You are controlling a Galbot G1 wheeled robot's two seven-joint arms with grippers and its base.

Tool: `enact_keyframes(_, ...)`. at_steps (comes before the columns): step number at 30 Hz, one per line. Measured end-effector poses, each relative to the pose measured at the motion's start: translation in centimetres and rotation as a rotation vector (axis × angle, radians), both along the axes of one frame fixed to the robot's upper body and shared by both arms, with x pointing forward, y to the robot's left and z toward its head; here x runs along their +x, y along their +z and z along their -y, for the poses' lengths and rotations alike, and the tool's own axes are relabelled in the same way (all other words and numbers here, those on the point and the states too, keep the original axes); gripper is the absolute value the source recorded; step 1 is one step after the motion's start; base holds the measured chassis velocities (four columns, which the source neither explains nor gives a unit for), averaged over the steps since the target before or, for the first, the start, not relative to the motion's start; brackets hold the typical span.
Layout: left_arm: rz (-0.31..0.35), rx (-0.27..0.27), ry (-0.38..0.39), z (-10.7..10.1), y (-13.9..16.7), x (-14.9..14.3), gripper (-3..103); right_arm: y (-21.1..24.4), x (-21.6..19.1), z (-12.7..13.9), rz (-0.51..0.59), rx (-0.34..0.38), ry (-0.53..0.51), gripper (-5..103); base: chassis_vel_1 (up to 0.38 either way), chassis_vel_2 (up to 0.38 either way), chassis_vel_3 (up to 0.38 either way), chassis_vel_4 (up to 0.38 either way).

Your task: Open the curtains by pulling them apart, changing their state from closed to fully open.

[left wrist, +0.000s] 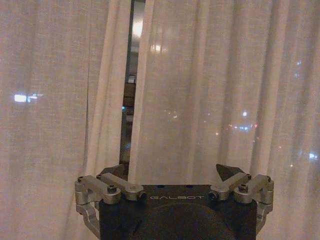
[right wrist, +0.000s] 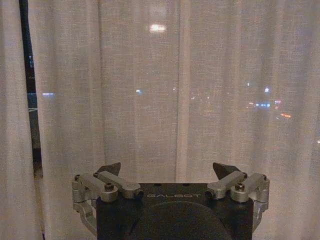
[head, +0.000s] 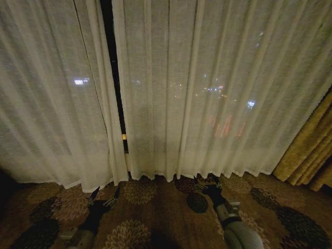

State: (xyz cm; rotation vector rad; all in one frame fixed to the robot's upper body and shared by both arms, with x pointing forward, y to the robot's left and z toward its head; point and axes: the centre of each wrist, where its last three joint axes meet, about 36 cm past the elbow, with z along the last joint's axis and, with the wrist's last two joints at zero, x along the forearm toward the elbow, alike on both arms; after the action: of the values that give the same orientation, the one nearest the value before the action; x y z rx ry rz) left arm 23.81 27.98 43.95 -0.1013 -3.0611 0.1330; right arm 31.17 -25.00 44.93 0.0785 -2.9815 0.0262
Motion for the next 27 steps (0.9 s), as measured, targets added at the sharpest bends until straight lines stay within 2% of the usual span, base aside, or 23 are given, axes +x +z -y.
enact_keyframes(13,0.014,-0.002,0.002,0.03,0.12,-0.09,100,-0.05,-0.12,-0.22,0.001,0.003,0.015,100,-0.067,0.218,0.058,-0.215)
enact_keyframes(27,0.026,0.002,0.006,-0.07,0.21,-0.40,100,-0.25,-0.47,-0.99,-0.005,0.003,0.047,100,-0.066,0.149,0.064,-0.143)
